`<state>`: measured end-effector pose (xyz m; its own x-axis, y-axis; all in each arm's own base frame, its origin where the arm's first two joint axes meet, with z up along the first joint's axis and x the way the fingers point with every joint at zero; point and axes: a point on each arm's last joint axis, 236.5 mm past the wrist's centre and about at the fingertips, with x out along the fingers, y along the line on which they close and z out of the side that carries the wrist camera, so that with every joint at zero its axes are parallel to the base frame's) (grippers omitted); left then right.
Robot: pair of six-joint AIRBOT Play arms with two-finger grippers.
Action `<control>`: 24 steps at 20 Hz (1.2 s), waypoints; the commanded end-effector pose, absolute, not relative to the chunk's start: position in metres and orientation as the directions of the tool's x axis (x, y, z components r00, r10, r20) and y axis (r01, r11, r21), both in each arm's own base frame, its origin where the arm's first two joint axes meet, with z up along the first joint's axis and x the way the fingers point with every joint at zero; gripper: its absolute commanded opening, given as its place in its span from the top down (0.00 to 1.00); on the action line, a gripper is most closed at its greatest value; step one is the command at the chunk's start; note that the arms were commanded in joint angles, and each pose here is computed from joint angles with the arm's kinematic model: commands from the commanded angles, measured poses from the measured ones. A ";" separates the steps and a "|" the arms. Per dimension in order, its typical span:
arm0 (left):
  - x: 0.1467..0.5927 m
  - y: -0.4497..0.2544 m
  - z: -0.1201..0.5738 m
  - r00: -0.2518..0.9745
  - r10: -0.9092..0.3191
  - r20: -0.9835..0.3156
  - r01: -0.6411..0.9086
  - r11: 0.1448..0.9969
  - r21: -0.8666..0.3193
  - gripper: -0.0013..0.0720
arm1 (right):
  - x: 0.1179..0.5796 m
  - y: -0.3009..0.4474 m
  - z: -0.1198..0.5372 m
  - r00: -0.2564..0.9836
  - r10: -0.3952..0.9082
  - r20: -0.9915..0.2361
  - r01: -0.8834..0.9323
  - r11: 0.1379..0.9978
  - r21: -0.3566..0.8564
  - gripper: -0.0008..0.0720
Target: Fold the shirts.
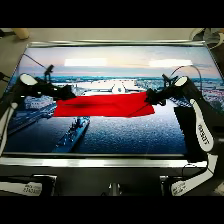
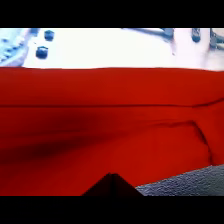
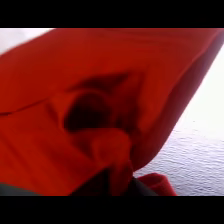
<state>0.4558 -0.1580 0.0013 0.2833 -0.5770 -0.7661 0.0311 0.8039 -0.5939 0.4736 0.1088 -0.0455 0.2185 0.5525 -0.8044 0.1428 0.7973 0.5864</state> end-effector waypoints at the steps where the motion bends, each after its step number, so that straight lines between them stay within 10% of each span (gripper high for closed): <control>1: 0.446 -0.266 -0.022 0.226 -0.685 -0.693 0.043 0.717 -0.695 0.95 | 0.463 0.128 0.046 0.294 0.617 -0.730 0.037 0.756 0.654 0.97; 11: 0.376 -0.472 -0.062 0.148 -0.894 -0.423 -0.121 0.408 -0.905 0.95 | 0.373 0.128 0.174 0.354 0.596 -0.720 -0.080 0.787 0.612 0.97; 18: 0.502 -0.267 0.092 0.572 -0.686 -0.450 0.129 0.616 -0.777 0.95 | 0.426 0.236 0.149 0.345 0.747 -0.568 -0.110 0.633 0.766 0.97; 22: 0.492 -0.167 0.220 0.757 -0.573 -0.313 0.198 0.657 -0.727 0.95 | 0.442 0.360 0.069 0.270 0.836 -0.478 0.011 0.493 0.870 0.97; 23: 0.480 -0.158 0.241 0.772 -0.565 -0.291 0.225 0.672 -0.705 0.95 | 0.442 0.386 0.045 0.255 0.854 -0.453 0.058 0.454 0.889 0.93; 24: 0.466 -0.151 0.258 0.781 -0.557 -0.282 0.252 0.695 -0.673 0.95 | 0.443 0.403 0.027 0.249 0.869 -0.427 0.097 0.417 0.904 0.61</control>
